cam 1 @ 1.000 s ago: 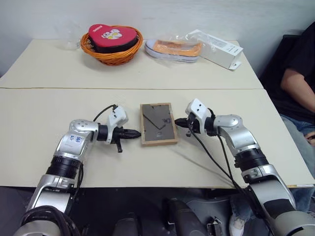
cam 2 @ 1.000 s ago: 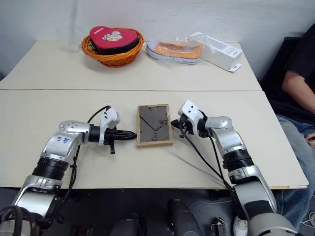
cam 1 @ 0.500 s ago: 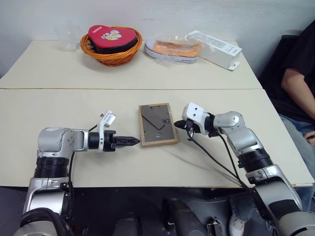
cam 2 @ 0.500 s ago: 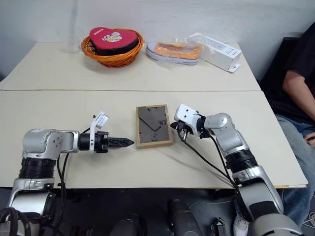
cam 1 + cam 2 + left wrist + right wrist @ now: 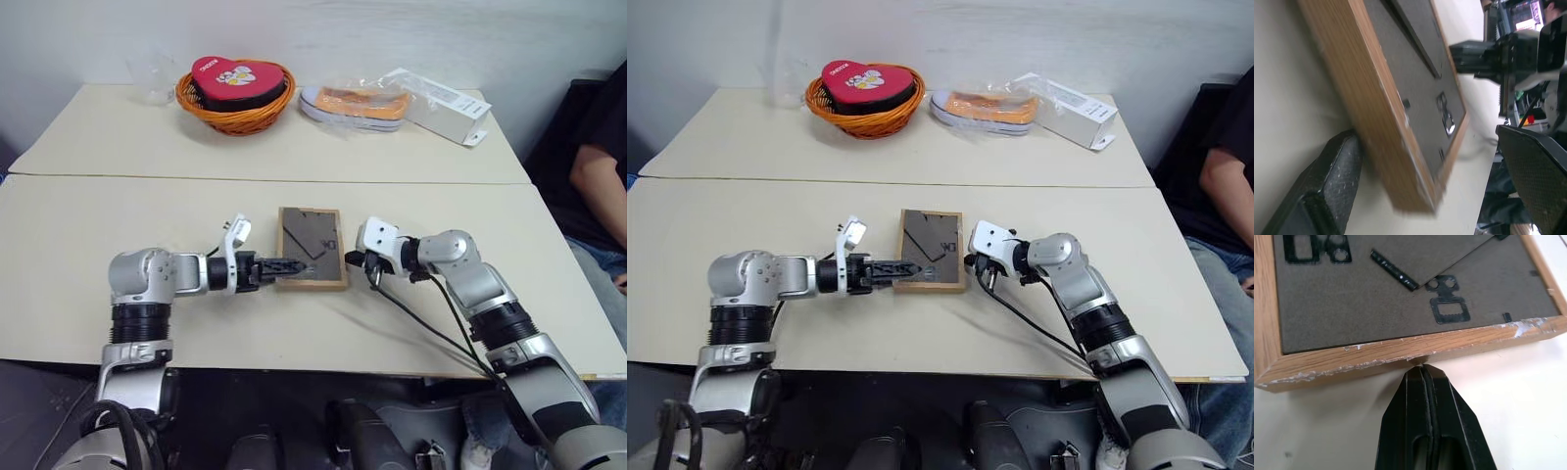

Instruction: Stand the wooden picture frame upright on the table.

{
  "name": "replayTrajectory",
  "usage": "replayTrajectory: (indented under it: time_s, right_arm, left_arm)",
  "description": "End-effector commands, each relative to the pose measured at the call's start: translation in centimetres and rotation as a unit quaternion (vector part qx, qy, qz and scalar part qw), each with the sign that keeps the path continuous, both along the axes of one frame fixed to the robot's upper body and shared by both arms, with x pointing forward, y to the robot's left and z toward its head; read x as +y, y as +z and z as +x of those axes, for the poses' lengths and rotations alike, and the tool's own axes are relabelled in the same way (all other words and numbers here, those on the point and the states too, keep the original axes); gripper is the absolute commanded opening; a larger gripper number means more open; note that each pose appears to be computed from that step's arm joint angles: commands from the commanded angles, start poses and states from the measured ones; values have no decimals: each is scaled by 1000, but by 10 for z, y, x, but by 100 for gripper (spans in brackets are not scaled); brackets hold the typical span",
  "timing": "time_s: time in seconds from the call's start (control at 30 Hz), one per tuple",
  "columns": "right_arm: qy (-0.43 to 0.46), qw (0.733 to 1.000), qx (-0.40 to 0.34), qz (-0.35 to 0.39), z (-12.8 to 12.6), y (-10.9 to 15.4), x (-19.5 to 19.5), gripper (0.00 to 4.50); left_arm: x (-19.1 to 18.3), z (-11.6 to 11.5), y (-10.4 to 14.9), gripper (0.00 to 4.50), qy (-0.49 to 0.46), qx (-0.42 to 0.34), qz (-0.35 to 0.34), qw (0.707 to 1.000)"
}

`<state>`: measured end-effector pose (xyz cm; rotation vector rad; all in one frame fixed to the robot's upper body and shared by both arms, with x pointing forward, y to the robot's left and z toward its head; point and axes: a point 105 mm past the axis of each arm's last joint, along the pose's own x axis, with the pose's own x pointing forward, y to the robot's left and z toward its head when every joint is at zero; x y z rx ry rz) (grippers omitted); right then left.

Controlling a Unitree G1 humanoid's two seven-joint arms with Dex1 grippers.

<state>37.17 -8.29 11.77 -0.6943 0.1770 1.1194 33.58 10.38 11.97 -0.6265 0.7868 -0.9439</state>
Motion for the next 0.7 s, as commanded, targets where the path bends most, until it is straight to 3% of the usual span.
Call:
replayTrajectory:
  time_s: [0.03, 0.27, 0.37, 0.43, 0.57, 0.7]
  right_arm:
    - [17, 1000, -15, 16, -5, 10, 9, 0]
    - [3, 999, -18, 26, -7, 13, 3, 0]
    - [-7, 999, -11, 45, -9, 22, -6, 34]
    - [-13, 997, 15, 70, -14, 32, -12, 87]
    - [1, 983, 94, 160, -35, 76, -22, 216]
    - [13, 968, 136, 209, -44, 97, -13, 351]
  left_arm:
    - [-8, 3, 0, 355, 5, 22, -19, 1000]
    - [3, 4, 15, 151, 6, 8, -31, 999]
    - [8, -4, 18, 125, -6, 1, -26, 1000]
    - [10, -9, 22, 125, -14, -6, -28, 999]
    - [9, -24, 36, 125, -45, -45, -23, 998]
    - [2, -30, 44, 125, -66, -79, -17, 994]
